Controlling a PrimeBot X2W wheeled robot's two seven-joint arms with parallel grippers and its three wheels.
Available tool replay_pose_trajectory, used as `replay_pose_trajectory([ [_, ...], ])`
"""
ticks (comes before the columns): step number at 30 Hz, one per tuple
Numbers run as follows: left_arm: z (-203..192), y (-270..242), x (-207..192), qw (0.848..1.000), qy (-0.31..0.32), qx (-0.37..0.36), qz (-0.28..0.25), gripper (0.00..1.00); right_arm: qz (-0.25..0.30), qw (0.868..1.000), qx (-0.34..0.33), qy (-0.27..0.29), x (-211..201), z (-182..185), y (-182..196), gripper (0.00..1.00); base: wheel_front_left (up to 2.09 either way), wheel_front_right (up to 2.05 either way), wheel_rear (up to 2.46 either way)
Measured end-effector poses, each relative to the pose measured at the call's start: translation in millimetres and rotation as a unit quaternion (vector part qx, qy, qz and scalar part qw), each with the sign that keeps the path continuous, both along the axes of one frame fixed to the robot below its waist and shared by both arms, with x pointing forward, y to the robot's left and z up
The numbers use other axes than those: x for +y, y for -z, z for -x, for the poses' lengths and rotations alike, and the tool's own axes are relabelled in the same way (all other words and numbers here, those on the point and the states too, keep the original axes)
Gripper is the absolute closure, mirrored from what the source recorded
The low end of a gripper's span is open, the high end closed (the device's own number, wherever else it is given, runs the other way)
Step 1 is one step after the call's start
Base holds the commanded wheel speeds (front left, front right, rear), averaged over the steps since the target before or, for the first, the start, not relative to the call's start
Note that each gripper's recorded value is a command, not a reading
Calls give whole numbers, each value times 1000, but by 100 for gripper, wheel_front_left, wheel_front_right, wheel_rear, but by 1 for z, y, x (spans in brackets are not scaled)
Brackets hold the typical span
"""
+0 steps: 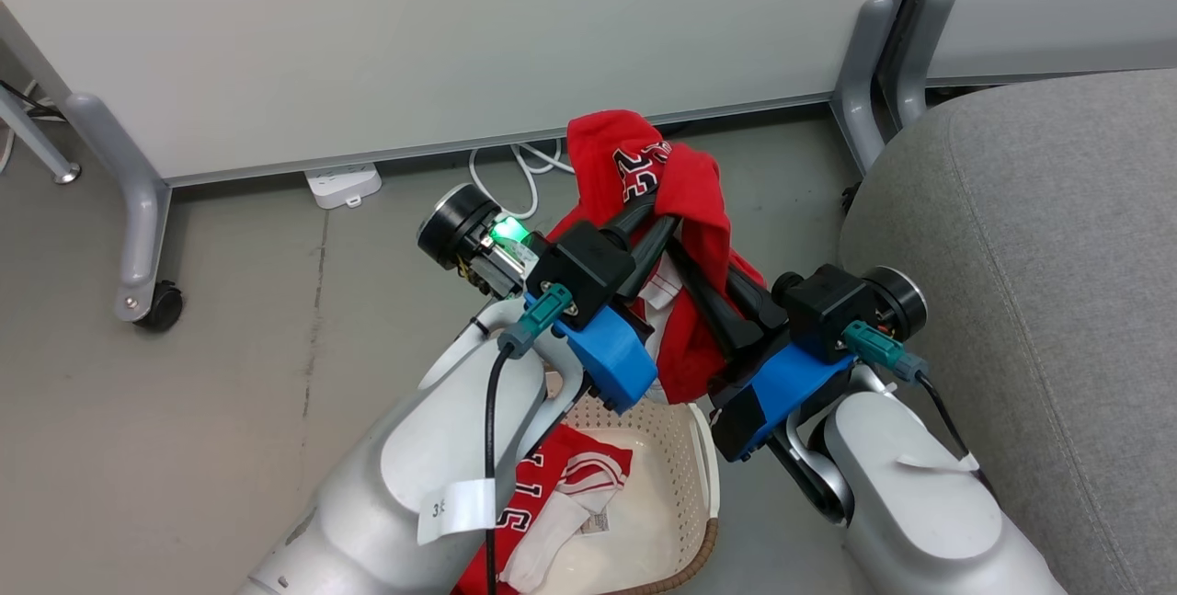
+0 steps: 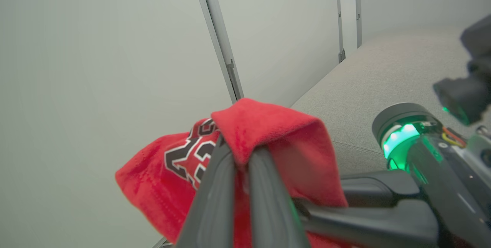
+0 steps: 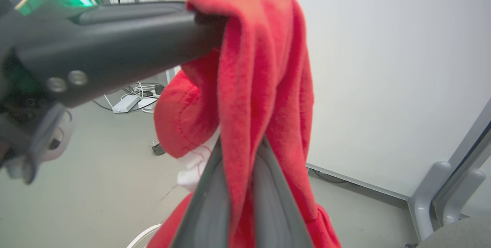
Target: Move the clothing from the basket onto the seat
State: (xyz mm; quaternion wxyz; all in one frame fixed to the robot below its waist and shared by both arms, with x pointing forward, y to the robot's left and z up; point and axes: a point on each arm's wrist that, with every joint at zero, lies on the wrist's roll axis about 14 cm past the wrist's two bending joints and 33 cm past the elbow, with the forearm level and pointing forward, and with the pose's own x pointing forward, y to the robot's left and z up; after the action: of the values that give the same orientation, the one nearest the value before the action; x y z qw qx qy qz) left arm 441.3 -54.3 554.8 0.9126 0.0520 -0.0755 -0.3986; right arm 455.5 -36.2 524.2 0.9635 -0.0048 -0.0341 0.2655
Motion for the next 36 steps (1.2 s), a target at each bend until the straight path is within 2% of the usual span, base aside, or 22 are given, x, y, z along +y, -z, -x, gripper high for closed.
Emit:
replay_pose_trajectory([
  [4, 0, 1, 0, 1000, -1, 1, -1, 100, -1, 1000, 0, 0, 0, 0, 0, 100, 0, 0, 0],
  [5, 0, 1, 0, 1000, -1, 1, 0, 77, -2, 1000, 0, 0, 0, 0, 0, 100, 0, 0, 0],
  [6, -1, 1, 1, 1000, -2, 1, 0, 2, -2, 1000, 0, 0, 0, 0, 0, 100, 0, 0, 0],
  [15, -3, 5, 1, 1000, -6, 7, 1, 0, -7, 1000, -2, 6, -3, -6, -2, 100, 0, 0, 0],
  [22, -5, 15, -4, 1000, 0, 18, 0, 0, -20, 999, 0, 38, -24, -16, -2, 100, 0, 0, 0],
  [28, -8, 27, -18, 999, 20, 29, -1, 0, -25, 997, 1, 78, -53, -25, 2, 100, 0, 0, 0],
  [36, -6, 48, -50, 997, 67, 49, -2, 0, -22, 987, 0, 157, -115, -33, 7, 100, 0, 0, 0],
])
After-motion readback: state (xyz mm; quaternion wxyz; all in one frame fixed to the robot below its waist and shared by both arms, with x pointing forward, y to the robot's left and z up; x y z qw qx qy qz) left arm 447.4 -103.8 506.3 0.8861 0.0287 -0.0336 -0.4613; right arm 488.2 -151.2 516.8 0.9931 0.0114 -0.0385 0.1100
